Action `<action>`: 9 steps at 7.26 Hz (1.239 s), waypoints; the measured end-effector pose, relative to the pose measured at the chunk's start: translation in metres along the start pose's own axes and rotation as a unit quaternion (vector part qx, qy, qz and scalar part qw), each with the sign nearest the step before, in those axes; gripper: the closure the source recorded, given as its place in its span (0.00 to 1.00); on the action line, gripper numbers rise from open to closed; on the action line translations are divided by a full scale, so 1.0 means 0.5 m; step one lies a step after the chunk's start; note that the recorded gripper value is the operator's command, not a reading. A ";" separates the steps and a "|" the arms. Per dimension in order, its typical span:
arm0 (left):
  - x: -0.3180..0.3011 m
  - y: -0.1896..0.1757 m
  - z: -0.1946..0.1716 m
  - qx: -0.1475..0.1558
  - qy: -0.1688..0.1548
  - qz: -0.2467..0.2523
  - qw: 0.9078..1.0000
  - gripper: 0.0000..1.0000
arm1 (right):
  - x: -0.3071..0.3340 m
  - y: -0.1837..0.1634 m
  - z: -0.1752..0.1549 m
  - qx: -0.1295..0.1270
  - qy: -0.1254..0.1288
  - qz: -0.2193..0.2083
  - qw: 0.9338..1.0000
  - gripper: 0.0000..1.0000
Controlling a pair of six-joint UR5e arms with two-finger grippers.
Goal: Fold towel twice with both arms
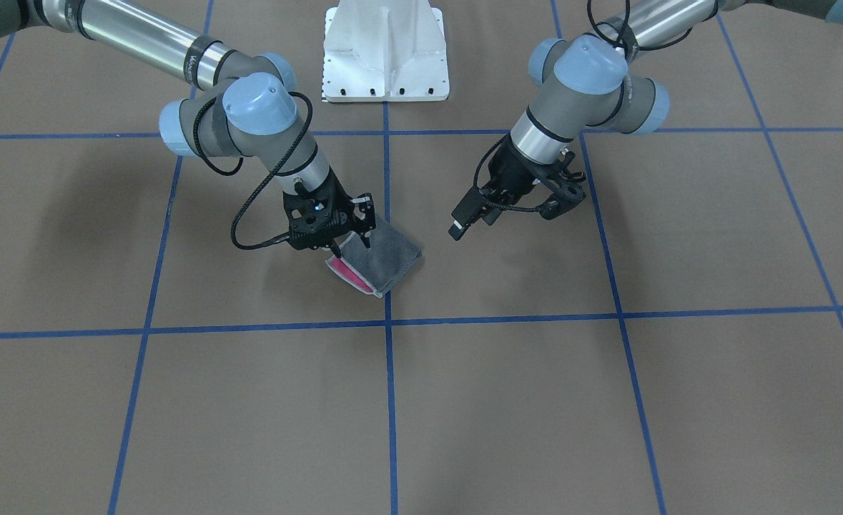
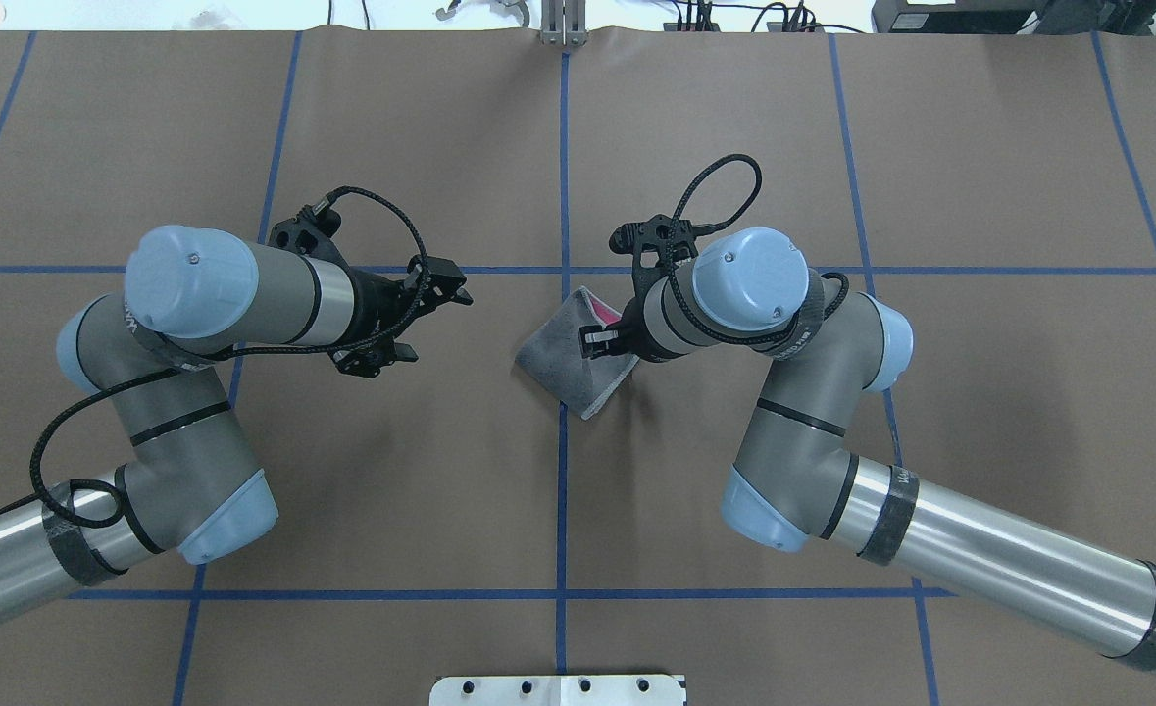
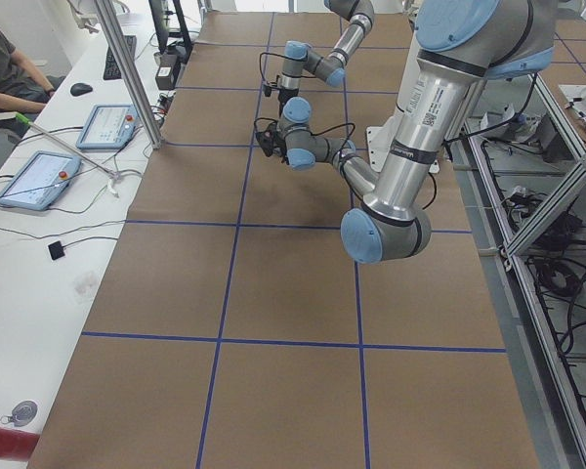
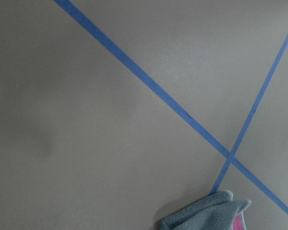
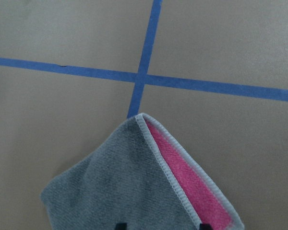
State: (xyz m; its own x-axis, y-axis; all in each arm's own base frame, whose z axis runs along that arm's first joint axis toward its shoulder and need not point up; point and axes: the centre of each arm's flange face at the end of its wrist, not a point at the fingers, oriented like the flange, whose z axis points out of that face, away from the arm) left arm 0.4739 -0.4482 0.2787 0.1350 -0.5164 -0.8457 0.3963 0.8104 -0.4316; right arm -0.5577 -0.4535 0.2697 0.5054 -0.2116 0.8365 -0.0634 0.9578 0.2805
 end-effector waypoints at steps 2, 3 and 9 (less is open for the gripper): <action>0.001 0.001 0.000 0.000 0.001 0.000 1.000 0.00 | 0.006 0.000 0.001 0.000 0.002 -0.002 1.000 0.42; 0.002 0.001 0.000 0.000 0.001 0.000 1.000 0.00 | 0.014 0.003 0.004 -0.001 0.005 -0.002 1.000 0.42; 0.002 0.000 0.003 0.001 0.000 0.000 1.000 0.00 | 0.030 0.008 0.010 -0.005 0.013 -0.003 1.000 0.94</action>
State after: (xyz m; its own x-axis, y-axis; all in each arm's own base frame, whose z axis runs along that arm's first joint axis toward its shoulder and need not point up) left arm 0.4752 -0.4492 0.2784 0.1346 -0.5170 -0.8453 0.3979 0.8095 -0.4318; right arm -0.5547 -0.4539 0.2855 0.5273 -0.2133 0.8225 -0.0508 0.9583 0.2811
